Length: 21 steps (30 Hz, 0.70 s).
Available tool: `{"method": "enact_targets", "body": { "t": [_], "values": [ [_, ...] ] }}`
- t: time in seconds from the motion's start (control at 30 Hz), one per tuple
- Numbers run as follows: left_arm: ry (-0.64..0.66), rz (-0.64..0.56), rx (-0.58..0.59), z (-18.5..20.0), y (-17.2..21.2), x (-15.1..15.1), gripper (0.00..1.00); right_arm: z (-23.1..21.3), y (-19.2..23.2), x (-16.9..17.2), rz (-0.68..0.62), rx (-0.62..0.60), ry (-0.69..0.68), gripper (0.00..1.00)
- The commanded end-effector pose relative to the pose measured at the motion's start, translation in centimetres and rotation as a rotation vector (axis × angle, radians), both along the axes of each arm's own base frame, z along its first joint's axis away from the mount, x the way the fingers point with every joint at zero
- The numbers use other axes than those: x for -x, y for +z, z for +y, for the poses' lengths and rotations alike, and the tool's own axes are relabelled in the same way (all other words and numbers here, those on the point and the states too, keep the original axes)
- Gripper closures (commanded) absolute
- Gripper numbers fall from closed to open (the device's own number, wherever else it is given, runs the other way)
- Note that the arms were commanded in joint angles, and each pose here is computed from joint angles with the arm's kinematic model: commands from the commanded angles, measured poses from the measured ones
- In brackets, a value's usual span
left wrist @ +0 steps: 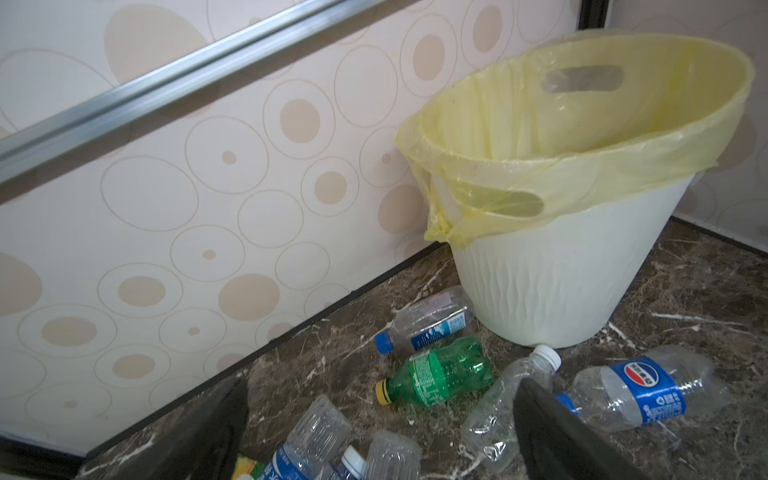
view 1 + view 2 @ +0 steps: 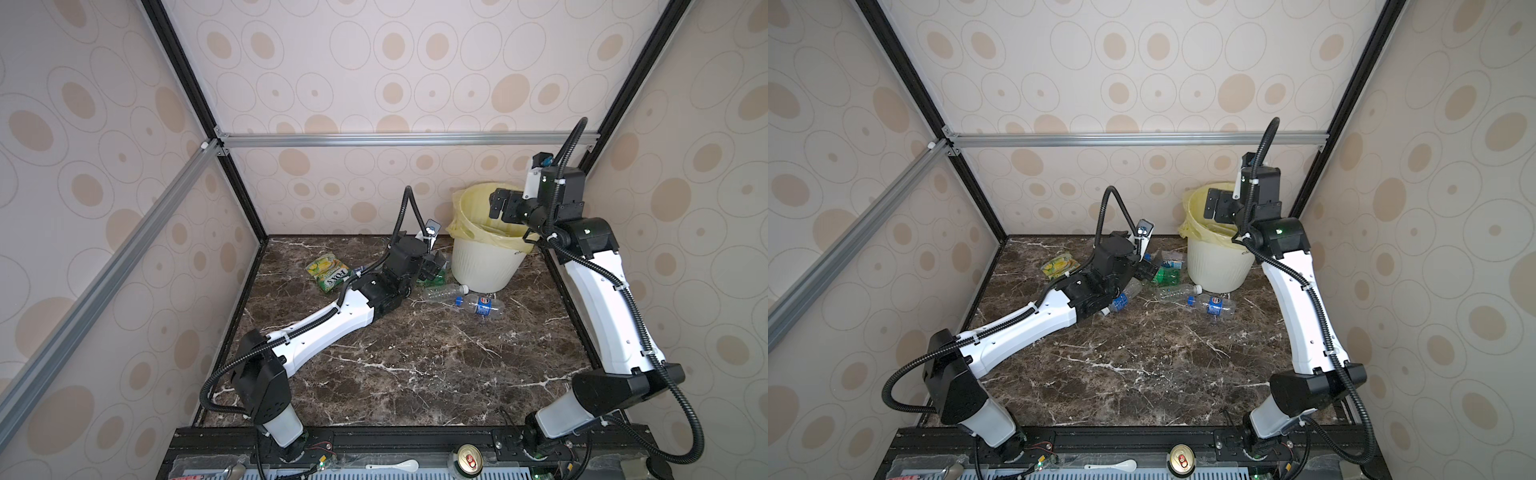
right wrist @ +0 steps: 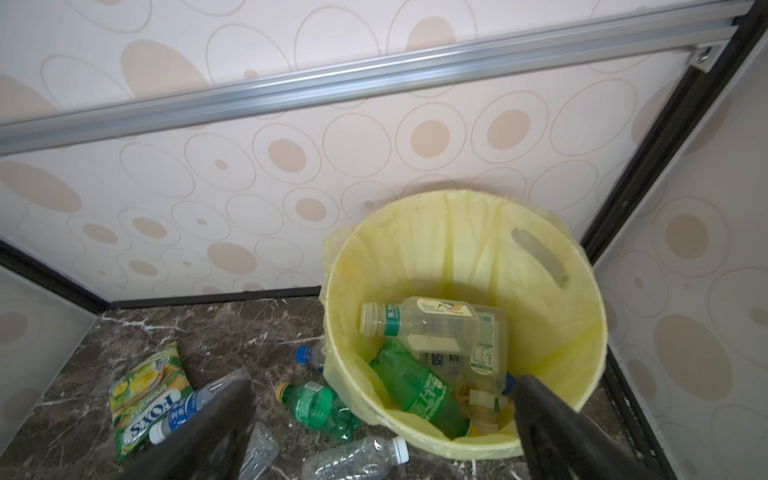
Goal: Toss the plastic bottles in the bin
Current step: 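Lower both grippers back to the blue-labelled water bottle in the pile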
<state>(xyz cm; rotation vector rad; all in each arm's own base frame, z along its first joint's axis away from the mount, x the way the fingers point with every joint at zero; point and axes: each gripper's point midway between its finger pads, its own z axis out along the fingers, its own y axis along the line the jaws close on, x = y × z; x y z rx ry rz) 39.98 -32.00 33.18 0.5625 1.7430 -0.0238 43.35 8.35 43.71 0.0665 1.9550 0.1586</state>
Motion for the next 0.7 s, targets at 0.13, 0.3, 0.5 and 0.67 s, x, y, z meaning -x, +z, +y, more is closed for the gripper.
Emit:
{"method": "enact_targets", "body": {
  "t": [0.13, 0.3, 0.5, 0.67],
  "values": [
    [0.108, 0.113, -0.004, 4.0, -1.2, -0.1, 0.01, 4.6, -2.6, 4.4, 0.032, -0.027, 0.125, 0.00],
    [0.141, 0.229, 0.050, 6.6, -4.0, -0.8, 0.01, 7.6, -7.6, 6.1, 0.125, 0.004, 0.200, 0.00],
    [0.180, 0.319, 0.048, 8.7, -8.7, -0.8, 0.01, 11.5, -14.6, 8.2, 0.275, -0.019, 0.292, 0.00],
    [0.184, 0.432, 0.065, 8.8, -13.6, -1.5, 0.01, 13.2, -19.5, 9.9, 0.363, -0.103, 0.318, 0.00]
  ]
}}
